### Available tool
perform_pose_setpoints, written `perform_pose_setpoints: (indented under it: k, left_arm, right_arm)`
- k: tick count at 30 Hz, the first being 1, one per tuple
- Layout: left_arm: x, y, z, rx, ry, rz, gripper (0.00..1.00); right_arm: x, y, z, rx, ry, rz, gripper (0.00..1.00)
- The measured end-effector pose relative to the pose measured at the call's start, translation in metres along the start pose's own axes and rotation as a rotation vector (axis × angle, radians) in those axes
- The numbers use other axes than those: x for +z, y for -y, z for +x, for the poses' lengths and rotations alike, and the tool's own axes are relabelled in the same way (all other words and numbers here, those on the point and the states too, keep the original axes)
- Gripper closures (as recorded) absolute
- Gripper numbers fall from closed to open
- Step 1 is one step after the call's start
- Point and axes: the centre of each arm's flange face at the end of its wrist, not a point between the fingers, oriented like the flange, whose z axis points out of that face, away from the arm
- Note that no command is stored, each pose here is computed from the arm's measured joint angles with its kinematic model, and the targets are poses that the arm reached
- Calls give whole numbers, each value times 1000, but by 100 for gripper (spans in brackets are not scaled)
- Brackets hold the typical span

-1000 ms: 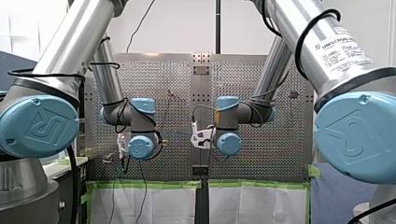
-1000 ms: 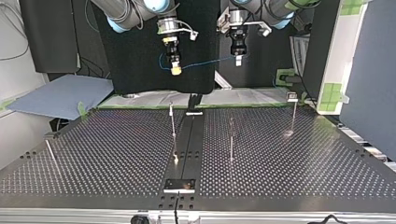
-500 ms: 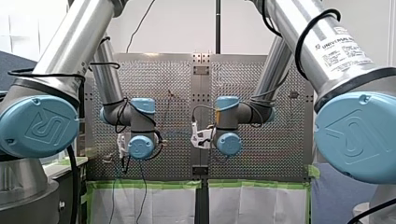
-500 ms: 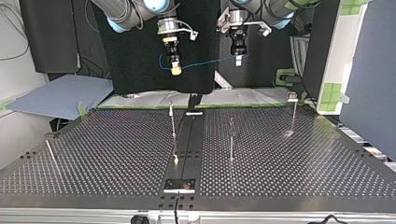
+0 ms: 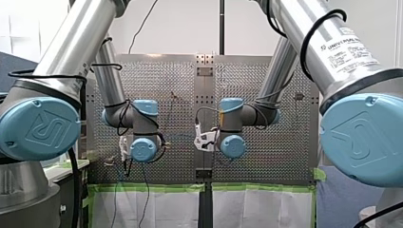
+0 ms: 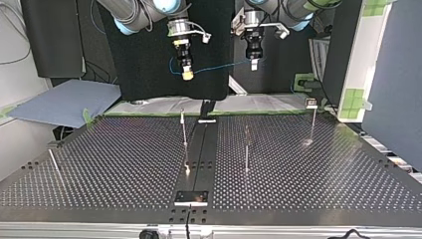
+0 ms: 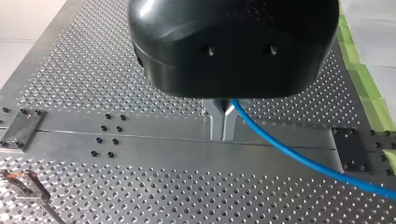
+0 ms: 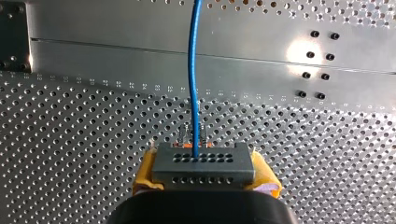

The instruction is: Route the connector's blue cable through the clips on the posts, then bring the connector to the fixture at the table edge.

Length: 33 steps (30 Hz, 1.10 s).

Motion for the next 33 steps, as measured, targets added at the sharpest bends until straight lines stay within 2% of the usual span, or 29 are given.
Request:
perform_pose_setpoints:
  k: [22, 33]
  left_arm:
    - [-1, -2, 2, -2, -1, -3, 100]
    - [-6, -7, 27, 24, -44, -6, 100]
  right_arm:
    - [0, 0, 0, 0, 1, -1, 100]
    - [0, 0, 1, 0, 0, -2, 100]
